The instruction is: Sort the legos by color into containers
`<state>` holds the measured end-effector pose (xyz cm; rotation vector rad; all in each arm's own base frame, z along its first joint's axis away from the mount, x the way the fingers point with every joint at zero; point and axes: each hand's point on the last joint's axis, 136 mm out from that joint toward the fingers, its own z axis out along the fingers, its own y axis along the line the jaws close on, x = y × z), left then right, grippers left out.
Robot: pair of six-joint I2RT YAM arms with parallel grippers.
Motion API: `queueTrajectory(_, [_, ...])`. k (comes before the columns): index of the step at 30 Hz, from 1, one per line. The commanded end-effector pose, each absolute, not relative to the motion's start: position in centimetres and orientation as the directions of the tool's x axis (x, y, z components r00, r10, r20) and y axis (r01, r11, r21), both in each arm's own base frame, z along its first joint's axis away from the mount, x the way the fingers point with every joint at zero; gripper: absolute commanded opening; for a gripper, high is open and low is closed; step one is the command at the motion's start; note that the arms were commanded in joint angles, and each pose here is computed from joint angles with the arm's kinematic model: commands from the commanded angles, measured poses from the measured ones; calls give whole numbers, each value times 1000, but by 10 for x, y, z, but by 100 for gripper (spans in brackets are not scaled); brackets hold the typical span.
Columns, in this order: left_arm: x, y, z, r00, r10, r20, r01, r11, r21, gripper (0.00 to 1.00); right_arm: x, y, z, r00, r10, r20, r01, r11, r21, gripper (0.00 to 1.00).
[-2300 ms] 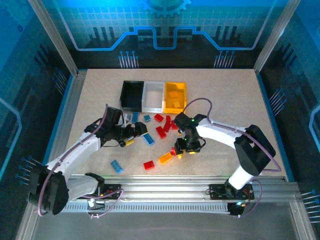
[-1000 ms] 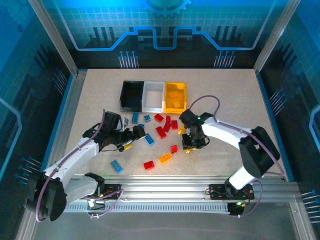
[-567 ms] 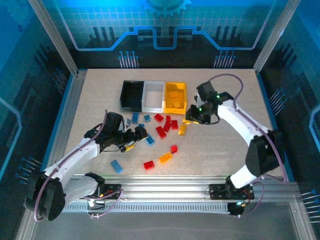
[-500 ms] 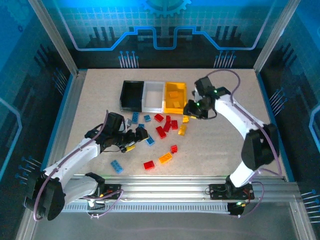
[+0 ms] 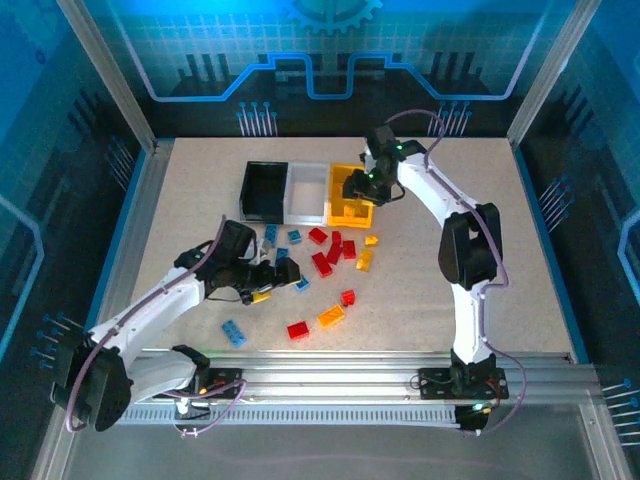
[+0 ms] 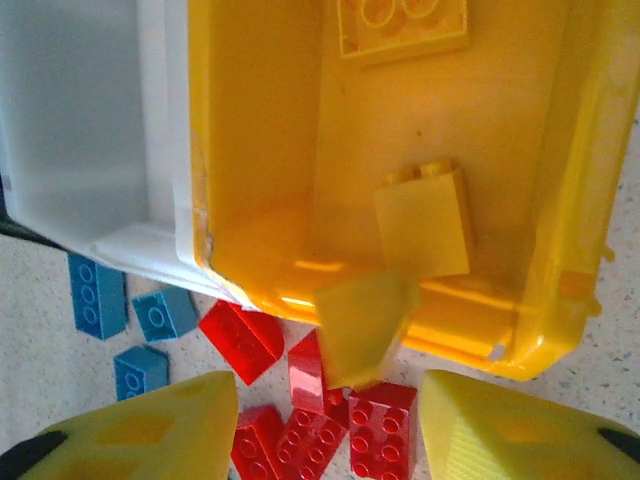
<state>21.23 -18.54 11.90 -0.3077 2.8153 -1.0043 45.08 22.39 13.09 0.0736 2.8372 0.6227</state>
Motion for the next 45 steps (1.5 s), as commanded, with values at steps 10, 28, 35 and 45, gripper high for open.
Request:
queueTrajectory(10, [211, -209, 120, -986, 39, -160, 120, 835, -537, 99, 362, 178, 153, -981, 77, -178, 13, 940, 340, 59])
queueTrajectory(28, [180, -268, 82, -826, 541, -160, 562, 765, -313, 95, 240, 143, 102, -986, 153, -66, 123, 936, 331, 63])
queueTrajectory(35, [176, -273, 74, -767, 627, -138, 640, 727, -250, 94, 215, 130, 89, -977, 208, -55, 176, 920, 351, 64])
queueTrajectory(45, [175, -284, 63, -746, 651, -141, 665, 715, -214, 94, 192, 107, 86, -969, 244, -37, 214, 904, 370, 65])
